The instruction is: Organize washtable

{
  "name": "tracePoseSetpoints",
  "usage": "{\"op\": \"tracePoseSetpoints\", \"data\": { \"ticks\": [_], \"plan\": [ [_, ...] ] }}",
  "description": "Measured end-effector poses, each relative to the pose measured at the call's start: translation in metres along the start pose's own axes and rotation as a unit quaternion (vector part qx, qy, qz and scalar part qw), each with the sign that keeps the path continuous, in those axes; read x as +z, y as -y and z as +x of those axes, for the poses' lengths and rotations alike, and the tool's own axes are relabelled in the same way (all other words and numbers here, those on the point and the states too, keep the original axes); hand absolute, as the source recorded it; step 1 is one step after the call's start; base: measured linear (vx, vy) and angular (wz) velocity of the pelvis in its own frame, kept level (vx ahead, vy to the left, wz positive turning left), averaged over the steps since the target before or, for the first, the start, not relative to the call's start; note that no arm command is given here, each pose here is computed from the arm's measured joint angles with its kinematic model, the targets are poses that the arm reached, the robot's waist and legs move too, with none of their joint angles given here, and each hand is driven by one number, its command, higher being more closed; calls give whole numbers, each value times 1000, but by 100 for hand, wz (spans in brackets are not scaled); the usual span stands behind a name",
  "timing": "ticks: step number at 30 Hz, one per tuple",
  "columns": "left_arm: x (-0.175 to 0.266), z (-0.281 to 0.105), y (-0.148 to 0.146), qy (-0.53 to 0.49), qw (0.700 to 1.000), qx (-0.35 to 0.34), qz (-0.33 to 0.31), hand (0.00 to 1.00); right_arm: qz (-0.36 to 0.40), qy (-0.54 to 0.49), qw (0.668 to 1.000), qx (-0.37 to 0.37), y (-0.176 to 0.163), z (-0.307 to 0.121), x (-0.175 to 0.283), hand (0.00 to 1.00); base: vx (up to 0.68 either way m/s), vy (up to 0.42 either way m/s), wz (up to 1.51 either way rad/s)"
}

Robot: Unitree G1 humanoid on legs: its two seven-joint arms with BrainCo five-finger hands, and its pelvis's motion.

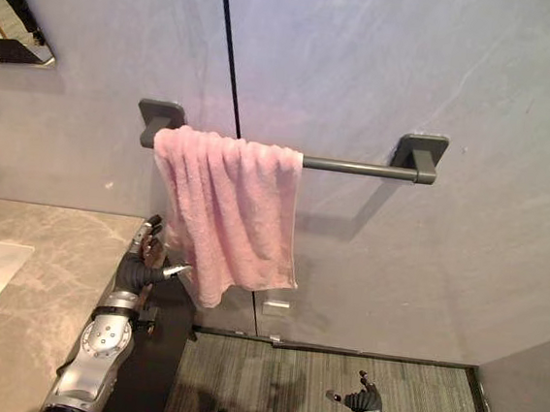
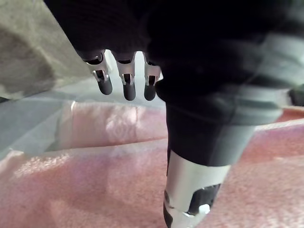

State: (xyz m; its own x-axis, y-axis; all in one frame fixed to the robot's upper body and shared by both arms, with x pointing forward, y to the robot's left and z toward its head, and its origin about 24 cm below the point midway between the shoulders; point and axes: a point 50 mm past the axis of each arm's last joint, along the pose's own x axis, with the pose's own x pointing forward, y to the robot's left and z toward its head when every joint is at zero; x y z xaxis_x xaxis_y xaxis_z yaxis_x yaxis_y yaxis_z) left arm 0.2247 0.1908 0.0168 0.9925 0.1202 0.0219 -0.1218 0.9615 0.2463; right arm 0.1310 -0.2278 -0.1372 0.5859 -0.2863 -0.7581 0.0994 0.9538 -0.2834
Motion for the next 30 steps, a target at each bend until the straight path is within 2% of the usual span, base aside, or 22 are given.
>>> {"op": "tracePoseSetpoints", "data": {
  "ticks": [6, 7, 18, 24, 30],
  "plan": [
    [-3, 7, -1, -5, 1000, 0, 17, 0, -16, 18, 1000, 8, -3, 3, 12, 0, 51, -13, -8],
    [-5, 6, -2, -10, 1000, 2, 20, 100, -18, 22, 1000, 9, -3, 4, 15, 0, 26, -24, -9],
    [-11, 17, 6, -25, 999, -17, 26, 100, -31, 66, 997, 30, -12, 2, 34, 0, -29, -15, -6],
    [-10, 17, 5, -23, 999, -8, 25, 100, -24, 190, 981, 40, -17, -8, 88, 0, 26, -29, -8],
    [-6, 17, 5, -13, 1000, -3, 22, 100, -22, 306, 950, 52, -22, -30, 134, 0, 34, -35, 0]
  ]
}}
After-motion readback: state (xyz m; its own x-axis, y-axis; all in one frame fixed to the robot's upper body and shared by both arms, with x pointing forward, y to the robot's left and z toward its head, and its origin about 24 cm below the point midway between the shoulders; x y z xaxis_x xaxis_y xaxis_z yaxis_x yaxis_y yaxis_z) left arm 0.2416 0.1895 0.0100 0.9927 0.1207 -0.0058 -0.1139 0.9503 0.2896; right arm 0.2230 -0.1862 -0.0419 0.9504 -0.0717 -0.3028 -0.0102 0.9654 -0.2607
